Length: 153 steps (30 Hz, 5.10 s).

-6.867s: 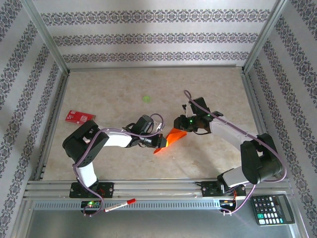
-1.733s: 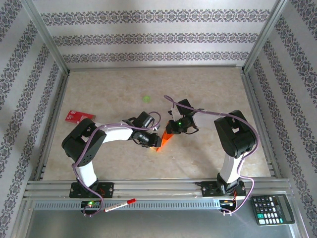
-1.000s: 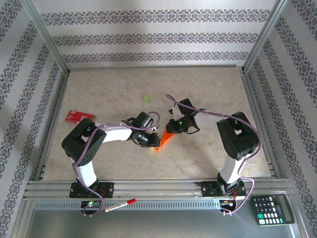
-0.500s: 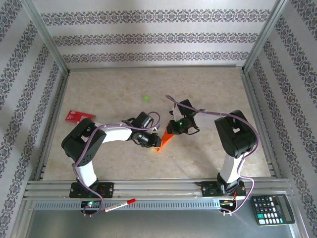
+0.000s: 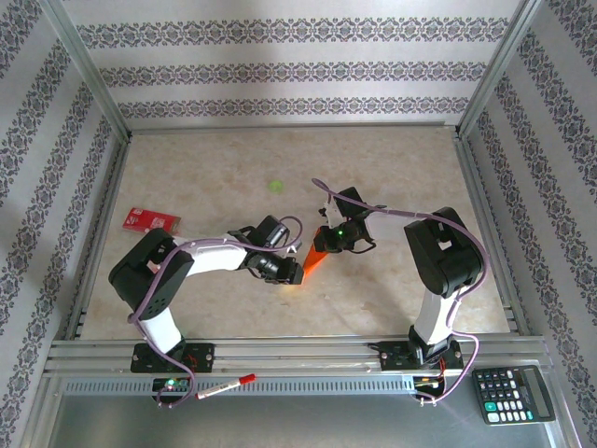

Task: Fold a paper plane with a square sheet of paper (pick it up from the middle)
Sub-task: Fold the wing for the fifth time at the center of the table.

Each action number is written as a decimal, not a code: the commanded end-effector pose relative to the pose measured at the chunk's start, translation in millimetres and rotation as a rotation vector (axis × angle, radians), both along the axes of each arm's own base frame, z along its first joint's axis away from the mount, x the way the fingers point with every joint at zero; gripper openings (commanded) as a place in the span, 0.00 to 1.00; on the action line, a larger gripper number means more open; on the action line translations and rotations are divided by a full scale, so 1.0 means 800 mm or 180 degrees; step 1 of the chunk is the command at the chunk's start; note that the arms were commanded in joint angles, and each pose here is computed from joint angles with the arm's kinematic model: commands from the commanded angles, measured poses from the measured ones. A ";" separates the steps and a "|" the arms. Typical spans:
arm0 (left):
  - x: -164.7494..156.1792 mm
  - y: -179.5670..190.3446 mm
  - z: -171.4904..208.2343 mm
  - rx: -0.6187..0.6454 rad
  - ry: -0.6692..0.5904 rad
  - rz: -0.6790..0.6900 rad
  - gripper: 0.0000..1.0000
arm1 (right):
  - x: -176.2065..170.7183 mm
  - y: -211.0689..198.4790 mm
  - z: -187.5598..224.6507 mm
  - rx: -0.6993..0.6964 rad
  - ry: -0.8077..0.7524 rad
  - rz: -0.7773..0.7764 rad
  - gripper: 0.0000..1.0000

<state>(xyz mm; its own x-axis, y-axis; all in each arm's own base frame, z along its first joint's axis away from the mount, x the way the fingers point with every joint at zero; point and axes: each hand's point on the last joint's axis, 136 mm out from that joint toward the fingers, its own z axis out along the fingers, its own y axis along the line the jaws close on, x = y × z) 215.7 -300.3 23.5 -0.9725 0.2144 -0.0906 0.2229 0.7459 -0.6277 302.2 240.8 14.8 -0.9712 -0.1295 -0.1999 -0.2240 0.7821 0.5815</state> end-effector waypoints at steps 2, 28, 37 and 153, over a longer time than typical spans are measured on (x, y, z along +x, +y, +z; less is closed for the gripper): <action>-0.011 0.009 -0.011 0.0219 0.0030 -0.0176 0.19 | -0.010 -0.017 -0.028 -0.0225 0.0101 -0.0010 0.05; 0.011 -0.008 0.082 -0.0076 -0.0564 -0.0249 0.19 | -0.008 -0.020 -0.028 -0.0221 0.0090 -0.0003 0.05; 0.040 -0.034 0.058 -0.0205 -0.0427 -0.0209 0.01 | -0.009 -0.021 -0.031 -0.0222 0.0104 -0.0006 0.04; 0.036 0.029 -0.054 -0.0016 0.0325 0.0498 0.00 | -0.053 0.025 0.041 0.0379 -0.0013 -0.0246 0.07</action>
<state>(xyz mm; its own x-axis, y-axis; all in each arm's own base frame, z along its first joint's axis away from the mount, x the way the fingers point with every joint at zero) 262.3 -306.7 17.7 -0.9909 0.0964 -0.0943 0.1346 0.6646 -0.7349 256.2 255.7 48.2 -0.9742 -0.0809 -0.2107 -0.2016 0.7313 0.6516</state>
